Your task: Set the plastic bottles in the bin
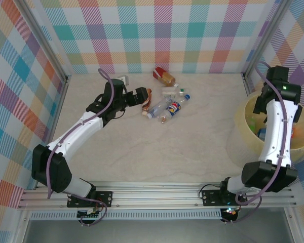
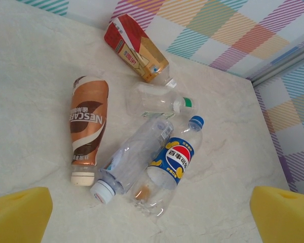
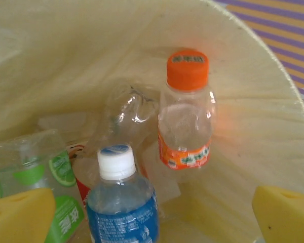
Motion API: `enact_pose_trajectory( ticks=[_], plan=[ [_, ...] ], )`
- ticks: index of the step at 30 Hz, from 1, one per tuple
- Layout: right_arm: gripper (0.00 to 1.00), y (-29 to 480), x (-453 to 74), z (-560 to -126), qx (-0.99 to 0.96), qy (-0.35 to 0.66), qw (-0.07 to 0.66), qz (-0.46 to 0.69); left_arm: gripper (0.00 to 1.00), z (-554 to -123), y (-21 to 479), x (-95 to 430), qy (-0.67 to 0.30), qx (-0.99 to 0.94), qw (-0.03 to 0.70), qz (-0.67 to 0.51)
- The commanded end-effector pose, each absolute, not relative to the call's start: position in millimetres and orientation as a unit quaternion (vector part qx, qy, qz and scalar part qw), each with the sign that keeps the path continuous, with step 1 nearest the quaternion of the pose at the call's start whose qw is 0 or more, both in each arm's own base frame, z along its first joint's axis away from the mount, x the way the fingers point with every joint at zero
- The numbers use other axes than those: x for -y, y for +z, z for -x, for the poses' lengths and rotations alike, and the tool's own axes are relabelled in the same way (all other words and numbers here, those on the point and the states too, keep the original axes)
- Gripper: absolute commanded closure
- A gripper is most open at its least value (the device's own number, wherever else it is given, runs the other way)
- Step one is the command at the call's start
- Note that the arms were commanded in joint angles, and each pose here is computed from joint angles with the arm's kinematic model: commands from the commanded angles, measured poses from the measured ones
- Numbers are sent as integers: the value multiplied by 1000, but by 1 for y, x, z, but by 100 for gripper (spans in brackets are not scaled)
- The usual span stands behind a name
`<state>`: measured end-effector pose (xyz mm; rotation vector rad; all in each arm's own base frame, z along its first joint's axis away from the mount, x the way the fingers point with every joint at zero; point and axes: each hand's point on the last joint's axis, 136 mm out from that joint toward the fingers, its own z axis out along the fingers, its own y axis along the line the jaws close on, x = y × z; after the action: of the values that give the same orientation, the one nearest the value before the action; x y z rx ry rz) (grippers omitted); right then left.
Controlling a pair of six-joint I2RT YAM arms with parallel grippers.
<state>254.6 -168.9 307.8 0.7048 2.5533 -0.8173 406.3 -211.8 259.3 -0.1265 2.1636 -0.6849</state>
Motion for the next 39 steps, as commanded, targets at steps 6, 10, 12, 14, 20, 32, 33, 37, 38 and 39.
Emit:
enact_pose_trajectory(
  ticks=[6, 10, 12, 14, 20, 32, 33, 37, 38, 39],
  plan=[
    [0, 333, 168, -249, -881, -277, 246, -293, 0, -404, 265, 207, -263, -864, 426, 57],
    [0, 338, 155, -258, -881, -230, 292, -292, 0, -407, 255, 209, -259, -870, 415, 62],
    [0, 346, 145, -264, -878, -197, 326, -291, 0, -409, 247, 210, -256, -875, 406, 65],
    [0, 356, 132, -271, -872, -155, 367, -282, 0, -412, 241, 211, -251, -880, 398, 66],
    [0, 386, 78, -290, -844, 1, 484, -232, 0, -414, 215, 210, -226, -901, 362, 71],
    [0, 429, -99, -301, -752, 364, 549, 24, 0, -426, 163, 204, -167, -933, 304, 92],
    [0, 426, -105, -303, -752, 366, 547, 31, 0, -427, 159, 204, -164, -935, 300, 94],
    [0, 409, -121, -311, -754, 382, 532, 45, 0, -435, 141, 200, -146, -944, 278, 100],
    [0, 404, -122, -313, -758, 383, 526, 42, 0, -438, 136, 199, -138, -947, 271, 100],
    [0, 400, -122, -315, -763, 383, 520, 39, 0, -441, 131, 199, -133, -950, 265, 100]
  ],
)
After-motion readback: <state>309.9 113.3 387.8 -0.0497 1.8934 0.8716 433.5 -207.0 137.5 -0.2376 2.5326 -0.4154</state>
